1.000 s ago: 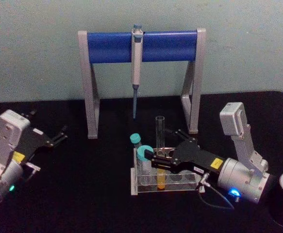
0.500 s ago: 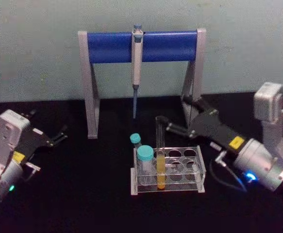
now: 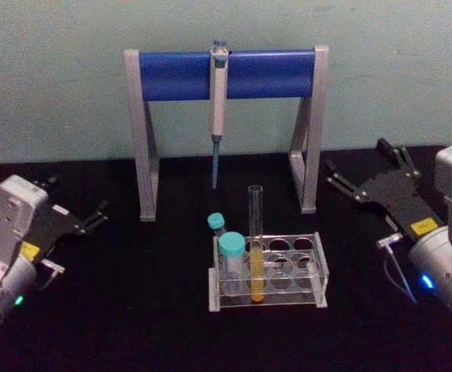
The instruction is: Pick up the test tube from the test tube rack, shake it, then place it back into the test tube rack.
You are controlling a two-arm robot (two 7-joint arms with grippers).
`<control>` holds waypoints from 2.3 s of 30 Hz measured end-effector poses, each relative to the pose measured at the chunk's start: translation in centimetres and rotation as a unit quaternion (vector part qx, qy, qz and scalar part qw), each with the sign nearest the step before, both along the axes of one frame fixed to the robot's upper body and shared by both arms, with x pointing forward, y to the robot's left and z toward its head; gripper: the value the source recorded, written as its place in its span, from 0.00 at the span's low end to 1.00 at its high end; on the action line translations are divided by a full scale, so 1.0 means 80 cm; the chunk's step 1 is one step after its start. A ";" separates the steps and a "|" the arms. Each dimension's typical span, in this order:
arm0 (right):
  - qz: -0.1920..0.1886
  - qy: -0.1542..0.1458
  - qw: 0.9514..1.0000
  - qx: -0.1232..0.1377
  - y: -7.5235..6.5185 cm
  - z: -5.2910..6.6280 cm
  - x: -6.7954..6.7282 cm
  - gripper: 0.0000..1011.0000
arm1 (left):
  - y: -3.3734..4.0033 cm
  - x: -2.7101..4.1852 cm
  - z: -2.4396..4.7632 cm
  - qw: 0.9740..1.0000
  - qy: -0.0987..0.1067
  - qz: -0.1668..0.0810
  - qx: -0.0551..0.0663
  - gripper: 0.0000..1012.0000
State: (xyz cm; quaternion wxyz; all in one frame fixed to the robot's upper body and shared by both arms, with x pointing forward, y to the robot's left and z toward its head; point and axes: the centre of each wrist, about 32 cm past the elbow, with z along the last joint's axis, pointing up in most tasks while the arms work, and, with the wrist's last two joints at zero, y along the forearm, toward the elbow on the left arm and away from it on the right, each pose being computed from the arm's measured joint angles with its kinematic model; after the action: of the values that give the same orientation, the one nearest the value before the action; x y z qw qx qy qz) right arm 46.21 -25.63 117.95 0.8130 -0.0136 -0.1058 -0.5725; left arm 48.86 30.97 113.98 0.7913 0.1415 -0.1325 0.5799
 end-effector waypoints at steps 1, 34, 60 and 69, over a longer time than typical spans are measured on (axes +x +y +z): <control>-0.006 0.006 1.000 -0.002 0.000 -0.003 0.000 0.99 | 0.0000 0.0000 0.0000 1.000 0.000 0.000 0.000 0.99; -0.043 0.150 0.988 -0.009 -0.001 -0.078 0.006 0.99 | 0.0000 0.0000 0.0000 1.000 0.000 0.000 0.000 0.99; -0.044 0.149 0.988 -0.010 -0.002 -0.078 0.005 0.99 | 0.0000 0.0000 0.0000 1.000 0.000 0.000 0.000 0.99; -0.044 0.148 0.988 -0.010 -0.002 -0.077 0.005 0.99 | 0.0000 0.0000 0.0000 1.000 0.000 0.000 0.000 0.99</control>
State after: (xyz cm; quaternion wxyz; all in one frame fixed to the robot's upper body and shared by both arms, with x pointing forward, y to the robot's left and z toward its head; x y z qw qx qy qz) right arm 46.62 -25.78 111.76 0.7933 -0.1112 0.0107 -0.5984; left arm 48.86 30.97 113.98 0.7913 0.1415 -0.1325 0.5799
